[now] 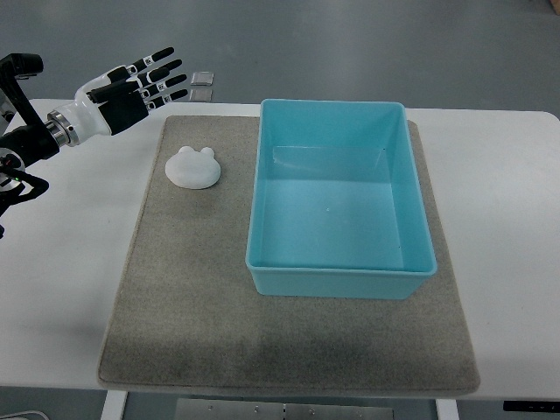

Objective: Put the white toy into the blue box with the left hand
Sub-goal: 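Move the left hand forward toward the white frog toy, then lower the left hand fingers down onto the white frog toy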

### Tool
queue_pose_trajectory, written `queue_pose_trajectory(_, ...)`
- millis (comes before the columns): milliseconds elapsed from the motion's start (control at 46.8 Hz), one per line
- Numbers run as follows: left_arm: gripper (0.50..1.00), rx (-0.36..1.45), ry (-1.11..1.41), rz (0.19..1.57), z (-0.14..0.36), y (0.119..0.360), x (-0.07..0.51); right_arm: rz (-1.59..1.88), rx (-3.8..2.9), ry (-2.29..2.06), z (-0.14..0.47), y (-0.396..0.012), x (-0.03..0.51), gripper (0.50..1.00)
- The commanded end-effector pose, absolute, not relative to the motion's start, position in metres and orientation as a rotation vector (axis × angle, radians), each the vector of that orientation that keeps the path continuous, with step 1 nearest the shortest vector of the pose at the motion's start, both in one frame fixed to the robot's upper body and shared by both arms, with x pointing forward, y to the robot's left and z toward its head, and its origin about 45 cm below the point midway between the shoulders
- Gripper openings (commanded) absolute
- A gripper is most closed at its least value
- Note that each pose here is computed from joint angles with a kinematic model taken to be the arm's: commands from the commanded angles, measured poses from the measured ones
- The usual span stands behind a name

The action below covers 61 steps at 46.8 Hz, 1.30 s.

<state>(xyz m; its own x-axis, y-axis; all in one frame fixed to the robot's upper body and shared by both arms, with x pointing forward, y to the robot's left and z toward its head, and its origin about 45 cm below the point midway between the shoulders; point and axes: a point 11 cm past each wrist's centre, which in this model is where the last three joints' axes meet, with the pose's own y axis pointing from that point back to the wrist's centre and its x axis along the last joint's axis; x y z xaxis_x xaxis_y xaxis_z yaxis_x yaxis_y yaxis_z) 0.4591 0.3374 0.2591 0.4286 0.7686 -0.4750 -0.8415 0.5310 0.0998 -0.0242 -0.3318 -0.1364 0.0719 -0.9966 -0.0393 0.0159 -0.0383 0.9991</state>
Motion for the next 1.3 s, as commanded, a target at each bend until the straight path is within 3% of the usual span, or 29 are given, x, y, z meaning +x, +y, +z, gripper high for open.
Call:
queue_pose_trajectory(0,0.994,-0.162,0.506,1.009,0.259,0.337,0.459,-1.191,1.260,-1.126,-0.136,-0.332,-0.024,0.936)
queue_pose_trajectory(513,0.994,-0.168,0.469,1.033,0.268,0.339,0.469,-1.191,1.261,-1.127,-0.136,-0.332,-0.024,0.936)
queue_pose_trajectory(727,0.994,0.163,0.215,0.994,0.272,0.336,0.473,-1.191,1.260,-1.126,-0.136,-0.332,-0.024,0.936)
queue_pose_trajectory(1005,0.994,0.435,-0.034,0.946,0.276,0.345,0.474,-1.191,1.261,-1.127,-0.136,-0.332,-0.024,0.936)
queue_pose_trajectory(1283,0.990,0.645,-0.306,0.787,0.291,0.330,0.465,-1.191,1.260,-1.126,-0.136,-0.332,-0.024,0.936)
